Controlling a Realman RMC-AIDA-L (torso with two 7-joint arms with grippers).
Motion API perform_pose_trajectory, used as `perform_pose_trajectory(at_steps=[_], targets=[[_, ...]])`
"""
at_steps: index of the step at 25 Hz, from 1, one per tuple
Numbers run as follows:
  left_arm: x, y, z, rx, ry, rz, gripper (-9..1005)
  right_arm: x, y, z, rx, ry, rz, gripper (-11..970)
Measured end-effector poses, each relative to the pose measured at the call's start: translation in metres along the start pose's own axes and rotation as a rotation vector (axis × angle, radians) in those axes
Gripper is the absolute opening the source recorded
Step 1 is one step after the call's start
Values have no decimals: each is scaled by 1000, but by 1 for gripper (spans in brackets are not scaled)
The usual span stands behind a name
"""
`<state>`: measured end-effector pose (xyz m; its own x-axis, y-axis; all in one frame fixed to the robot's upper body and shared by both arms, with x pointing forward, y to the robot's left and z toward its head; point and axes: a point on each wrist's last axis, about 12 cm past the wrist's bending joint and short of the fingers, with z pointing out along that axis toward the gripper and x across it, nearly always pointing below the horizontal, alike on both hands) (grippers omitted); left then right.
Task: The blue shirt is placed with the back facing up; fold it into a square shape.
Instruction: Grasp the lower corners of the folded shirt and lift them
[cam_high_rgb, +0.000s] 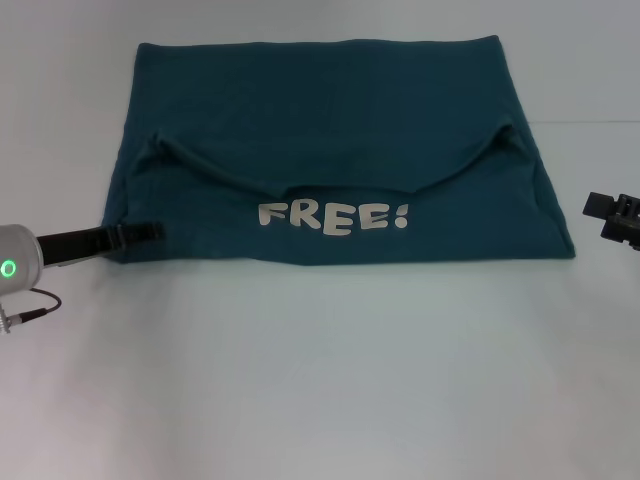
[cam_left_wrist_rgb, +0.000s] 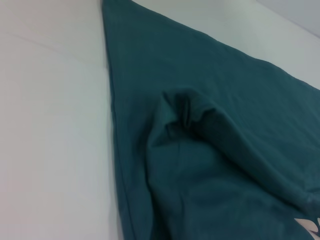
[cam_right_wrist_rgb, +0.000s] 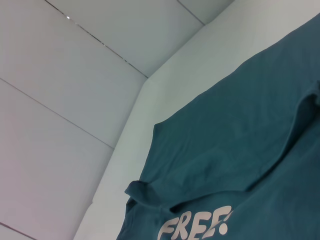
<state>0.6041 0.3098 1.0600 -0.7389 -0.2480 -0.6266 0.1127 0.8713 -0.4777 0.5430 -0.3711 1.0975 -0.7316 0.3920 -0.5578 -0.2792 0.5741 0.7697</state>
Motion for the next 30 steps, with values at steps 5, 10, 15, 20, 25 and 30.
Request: perform_pose_trajectory(at_steps=[5, 10, 15, 20, 25, 30], targets=[[-1, 2, -1, -7, -9, -4, 747, 0, 0, 0, 0, 0, 1, 885], [-3, 4, -2, -24, -24, -5, 746, 1, -1, 0, 2, 0, 8, 881], [-3, 4, -1, -34, -25, -4, 746, 1, -2, 0, 6, -2, 9, 878], [-2, 4, 0, -29, -19, -14, 733, 2, -2, 0, 8, -2, 8, 874], [0, 1, 0, -6, -1, -15, 725, 1, -2, 0, 9, -1, 5, 871], [0, 0, 0, -2, 0, -14, 719, 2, -2, 0, 10, -1, 5, 868]])
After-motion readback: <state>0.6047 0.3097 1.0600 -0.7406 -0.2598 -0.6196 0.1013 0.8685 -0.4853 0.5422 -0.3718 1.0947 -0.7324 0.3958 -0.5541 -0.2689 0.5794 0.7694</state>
